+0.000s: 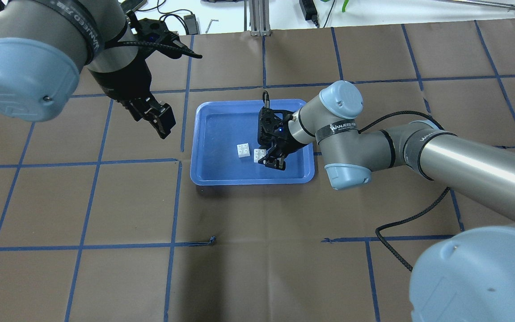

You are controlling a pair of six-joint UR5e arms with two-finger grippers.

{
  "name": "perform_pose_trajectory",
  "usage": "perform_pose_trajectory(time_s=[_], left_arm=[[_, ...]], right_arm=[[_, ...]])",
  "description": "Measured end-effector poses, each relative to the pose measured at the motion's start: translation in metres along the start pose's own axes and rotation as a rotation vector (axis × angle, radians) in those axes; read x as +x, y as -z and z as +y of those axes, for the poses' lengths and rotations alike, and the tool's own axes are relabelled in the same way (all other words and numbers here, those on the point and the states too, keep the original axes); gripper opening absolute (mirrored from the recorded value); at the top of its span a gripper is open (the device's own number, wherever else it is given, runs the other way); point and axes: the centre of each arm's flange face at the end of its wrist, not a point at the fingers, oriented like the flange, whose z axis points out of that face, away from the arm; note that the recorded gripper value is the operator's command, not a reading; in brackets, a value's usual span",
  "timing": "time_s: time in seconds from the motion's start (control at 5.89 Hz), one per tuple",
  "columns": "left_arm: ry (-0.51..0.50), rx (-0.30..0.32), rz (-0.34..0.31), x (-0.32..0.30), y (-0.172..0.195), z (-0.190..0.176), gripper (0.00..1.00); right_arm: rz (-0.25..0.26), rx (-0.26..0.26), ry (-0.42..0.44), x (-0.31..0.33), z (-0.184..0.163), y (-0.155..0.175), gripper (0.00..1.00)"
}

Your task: Assemble white blocks and place on blue tray

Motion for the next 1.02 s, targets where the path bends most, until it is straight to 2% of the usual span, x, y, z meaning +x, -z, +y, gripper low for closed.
perform_pose_trajectory(time_s=[0.17,0.51,0.68,1.02], left_arm=[[0.149,0.038,-0.009,-0.002,0.005,-0.003,1.00],[0.333,0.063,-0.016,-0.001,0.016,0.002,1.00],[0.392,0.060,-0.017,0.000,0.021,0.007,1.00],[0.417,0.040,-0.009,0.001,0.031,0.009,1.00]], right_arm=[[0.007,0.002,0.006,0.000,0.003,-0.007,0.21],[0.022,0.008,0.023,0.005,0.003,-0.010,0.21],[0.032,0.011,0.034,0.012,0.000,-0.009,0.21],[0.032,0.012,0.035,0.024,0.001,-0.017,0.21]])
